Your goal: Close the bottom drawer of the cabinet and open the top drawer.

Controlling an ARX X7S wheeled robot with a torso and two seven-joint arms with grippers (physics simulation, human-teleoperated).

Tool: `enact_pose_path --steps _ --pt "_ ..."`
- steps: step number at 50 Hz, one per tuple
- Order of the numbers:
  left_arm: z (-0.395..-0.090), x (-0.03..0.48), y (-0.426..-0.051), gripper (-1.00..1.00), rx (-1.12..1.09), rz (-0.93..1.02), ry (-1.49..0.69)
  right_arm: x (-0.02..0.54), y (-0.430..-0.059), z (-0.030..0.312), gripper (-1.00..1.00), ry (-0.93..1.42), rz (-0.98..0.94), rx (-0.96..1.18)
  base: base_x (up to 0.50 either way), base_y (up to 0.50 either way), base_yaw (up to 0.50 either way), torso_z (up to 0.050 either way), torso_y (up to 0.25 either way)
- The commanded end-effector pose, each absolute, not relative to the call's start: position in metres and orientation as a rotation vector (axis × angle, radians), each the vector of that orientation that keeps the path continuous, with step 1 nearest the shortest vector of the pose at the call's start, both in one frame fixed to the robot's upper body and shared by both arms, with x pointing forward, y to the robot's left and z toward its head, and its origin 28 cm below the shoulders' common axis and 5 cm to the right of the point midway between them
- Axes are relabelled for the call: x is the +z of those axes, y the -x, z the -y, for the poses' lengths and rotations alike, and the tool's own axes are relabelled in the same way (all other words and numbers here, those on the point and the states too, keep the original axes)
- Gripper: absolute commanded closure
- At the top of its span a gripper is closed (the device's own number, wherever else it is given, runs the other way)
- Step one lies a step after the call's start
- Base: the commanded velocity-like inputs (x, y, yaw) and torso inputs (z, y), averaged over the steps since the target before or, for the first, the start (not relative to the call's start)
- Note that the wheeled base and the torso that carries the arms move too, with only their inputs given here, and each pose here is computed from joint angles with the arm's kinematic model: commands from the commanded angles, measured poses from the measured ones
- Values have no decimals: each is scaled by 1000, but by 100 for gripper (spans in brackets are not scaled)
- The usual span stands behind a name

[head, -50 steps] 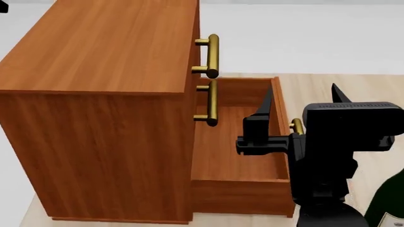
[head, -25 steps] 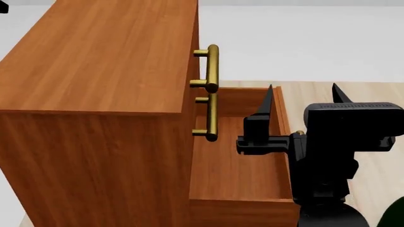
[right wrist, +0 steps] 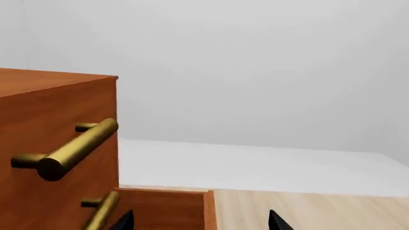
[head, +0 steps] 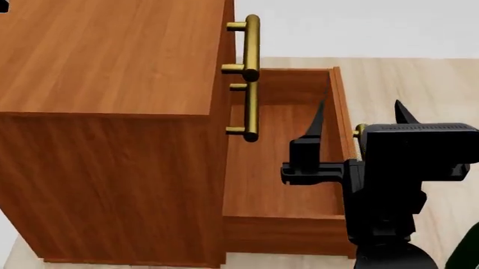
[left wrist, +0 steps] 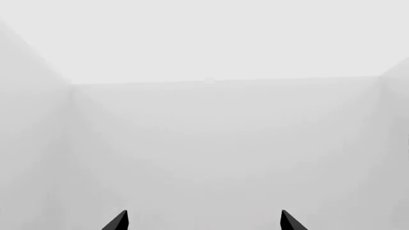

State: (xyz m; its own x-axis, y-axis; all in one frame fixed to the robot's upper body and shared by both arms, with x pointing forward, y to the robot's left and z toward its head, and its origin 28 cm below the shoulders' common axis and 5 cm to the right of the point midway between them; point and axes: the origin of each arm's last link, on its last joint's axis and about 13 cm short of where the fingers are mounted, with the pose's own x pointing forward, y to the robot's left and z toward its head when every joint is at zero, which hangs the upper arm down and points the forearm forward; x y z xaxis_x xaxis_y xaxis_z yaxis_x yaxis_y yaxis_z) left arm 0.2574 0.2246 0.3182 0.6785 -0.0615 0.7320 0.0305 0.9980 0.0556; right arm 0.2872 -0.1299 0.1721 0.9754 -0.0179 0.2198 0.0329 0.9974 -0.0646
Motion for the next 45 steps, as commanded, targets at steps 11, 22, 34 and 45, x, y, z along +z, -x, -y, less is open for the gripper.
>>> enact_pose_path --steps 11,22,34,45 --pt "-224 318 -257 -100 -52 819 -38 172 -287 130 -100 70 219 -24 -1 0 0 0 -177" --pt "-225 319 -257 -100 -49 822 -29 173 -288 131 -100 80 217 -37 -2 0 0 0 -128" --pt "-225 317 -258 -100 -43 816 -27 178 -286 137 -100 234 173 -153 0 0 0 0 0" --pt "-225 317 -258 -100 -44 818 -28 176 -282 147 -100 329 122 -193 0 0 0 0 0"
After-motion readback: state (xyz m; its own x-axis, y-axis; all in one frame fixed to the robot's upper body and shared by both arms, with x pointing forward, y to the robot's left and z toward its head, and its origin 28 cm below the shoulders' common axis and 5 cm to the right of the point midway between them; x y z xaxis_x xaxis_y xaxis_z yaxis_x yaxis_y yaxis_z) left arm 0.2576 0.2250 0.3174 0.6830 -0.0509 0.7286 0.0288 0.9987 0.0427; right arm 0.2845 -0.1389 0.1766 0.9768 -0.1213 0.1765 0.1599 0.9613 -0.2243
